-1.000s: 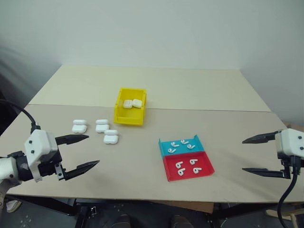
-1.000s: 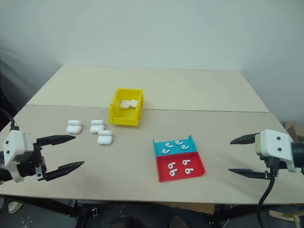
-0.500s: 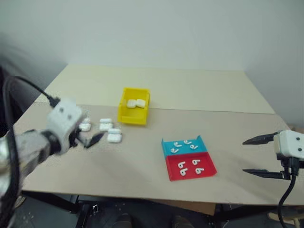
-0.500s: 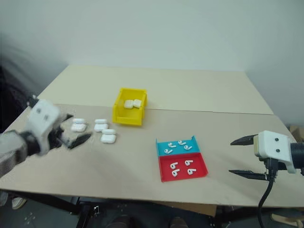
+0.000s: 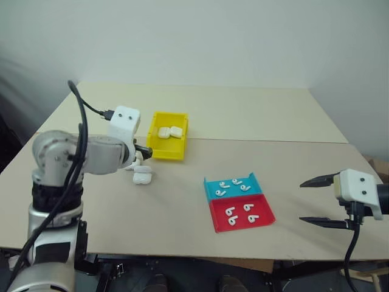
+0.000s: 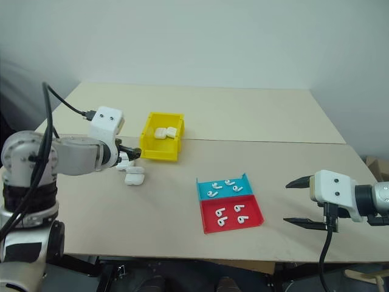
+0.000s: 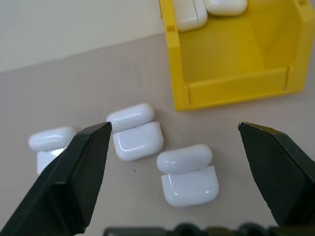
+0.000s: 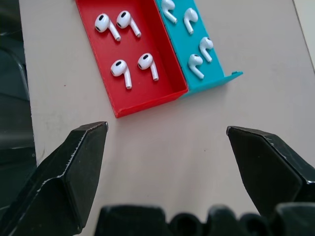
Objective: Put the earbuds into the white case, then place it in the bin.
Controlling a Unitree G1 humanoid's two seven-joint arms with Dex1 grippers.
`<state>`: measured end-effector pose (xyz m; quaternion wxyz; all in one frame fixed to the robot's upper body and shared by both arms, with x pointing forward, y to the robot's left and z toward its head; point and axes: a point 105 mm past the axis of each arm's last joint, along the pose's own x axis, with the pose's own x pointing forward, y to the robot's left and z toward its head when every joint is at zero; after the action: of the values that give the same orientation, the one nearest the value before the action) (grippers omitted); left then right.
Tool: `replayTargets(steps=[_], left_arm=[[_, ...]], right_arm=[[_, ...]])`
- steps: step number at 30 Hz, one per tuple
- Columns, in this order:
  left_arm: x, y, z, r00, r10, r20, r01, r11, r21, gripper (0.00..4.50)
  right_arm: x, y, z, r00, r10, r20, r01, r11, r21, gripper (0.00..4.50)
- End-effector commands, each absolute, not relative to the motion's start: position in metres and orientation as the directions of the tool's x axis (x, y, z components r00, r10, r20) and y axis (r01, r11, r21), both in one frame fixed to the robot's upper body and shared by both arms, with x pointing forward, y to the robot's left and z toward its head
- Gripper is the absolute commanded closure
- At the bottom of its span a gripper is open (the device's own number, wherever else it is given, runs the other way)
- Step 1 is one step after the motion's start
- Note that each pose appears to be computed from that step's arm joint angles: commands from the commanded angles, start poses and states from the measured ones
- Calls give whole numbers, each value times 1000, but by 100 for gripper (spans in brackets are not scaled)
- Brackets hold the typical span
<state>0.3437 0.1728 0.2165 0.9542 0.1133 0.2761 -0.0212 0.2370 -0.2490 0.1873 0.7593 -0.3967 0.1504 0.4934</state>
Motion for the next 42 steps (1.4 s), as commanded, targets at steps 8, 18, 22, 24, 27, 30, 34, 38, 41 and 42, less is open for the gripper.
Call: replayTargets(steps=[8, 18, 22, 24, 27, 30, 34, 38, 41, 42], left_arm=[[325, 154, 204, 804, 164, -571, -148, 986, 75, 0], [322, 184, 169, 702, 227, -675, -181, 974, 140, 0], [324, 185, 162, 681, 196, -705, -139, 981, 138, 0], [325, 182, 159, 673, 159, -723, -93, 987, 130, 0], [328, 180, 156, 654, 126, -746, -57, 991, 118, 0], [331, 177, 160, 654, 102, -749, -27, 993, 111, 0], [338, 166, 168, 660, 55, -750, 14, 996, 86, 0], [341, 166, 165, 633, 48, -773, 11, 997, 71, 0], [344, 165, 165, 626, 64, -777, 3, 996, 84, 0], [344, 163, 165, 619, 57, -783, 9, 997, 80, 0]], right_arm=[[232, -250, 191, 490, 606, -626, -858, 210, -468, 3], [233, -248, 187, 480, 607, -634, -865, 206, -457, 3], [233, -249, 185, 478, 602, -639, -866, 204, -456, 3], [234, -249, 185, 478, 599, -642, -867, 204, -455, 3], [233, -250, 185, 480, 591, -648, -866, 203, -457, 3], [232, -250, 184, 480, 588, -651, -867, 203, -455, 3], [230, -251, 183, 483, 582, -654, -866, 209, -454, 3], [229, -250, 182, 487, 580, -653, -864, 213, -456, 3], [228, -250, 181, 494, 576, -652, -861, 221, -458, 3], [228, -250, 180, 495, 574, -652, -861, 223, -457, 3]])
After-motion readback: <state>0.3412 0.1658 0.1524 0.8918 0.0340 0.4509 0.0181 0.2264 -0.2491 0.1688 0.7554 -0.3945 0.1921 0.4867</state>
